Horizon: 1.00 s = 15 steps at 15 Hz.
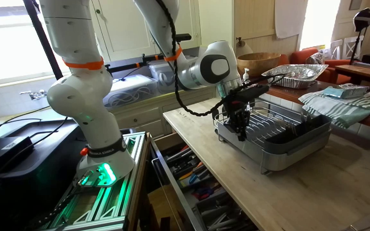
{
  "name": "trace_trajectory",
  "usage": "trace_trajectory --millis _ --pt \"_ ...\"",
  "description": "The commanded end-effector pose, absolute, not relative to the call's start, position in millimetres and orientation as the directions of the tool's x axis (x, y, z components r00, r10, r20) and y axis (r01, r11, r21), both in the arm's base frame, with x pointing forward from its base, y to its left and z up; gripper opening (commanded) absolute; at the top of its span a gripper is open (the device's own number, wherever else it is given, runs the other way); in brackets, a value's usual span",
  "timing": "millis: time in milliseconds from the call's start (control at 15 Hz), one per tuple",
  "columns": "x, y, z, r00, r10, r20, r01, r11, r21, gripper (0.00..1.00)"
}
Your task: Rotate the dishrack.
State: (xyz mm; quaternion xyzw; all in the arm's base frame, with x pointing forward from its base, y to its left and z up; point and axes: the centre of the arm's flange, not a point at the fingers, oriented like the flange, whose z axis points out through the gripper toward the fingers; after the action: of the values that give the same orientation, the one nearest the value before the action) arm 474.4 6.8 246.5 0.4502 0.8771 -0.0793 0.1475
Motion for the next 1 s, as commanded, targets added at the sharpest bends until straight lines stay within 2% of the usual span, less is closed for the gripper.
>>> trace_trajectory --millis 0,400,533,667,933 --pt "462.2 -0.8 255.0 -0.671 0.654 -0.348 0.703 0.711 -0.020 0.03" --pt "461.9 -3.5 252.9 -0.728 0.573 -0.377 0.621 0.784 -0.007 0.03" --pt "461.7 -2.2 251.9 -0.667 0.637 -0.387 0.683 0.730 0.026 0.03" --pt "461.4 -3.5 252.9 -0.545 0.757 -0.361 0.792 0.606 0.074 0.03" --pt "461.0 -5.3 260.0 -0.352 0.875 -0.332 0.898 0.416 0.143 0.03"
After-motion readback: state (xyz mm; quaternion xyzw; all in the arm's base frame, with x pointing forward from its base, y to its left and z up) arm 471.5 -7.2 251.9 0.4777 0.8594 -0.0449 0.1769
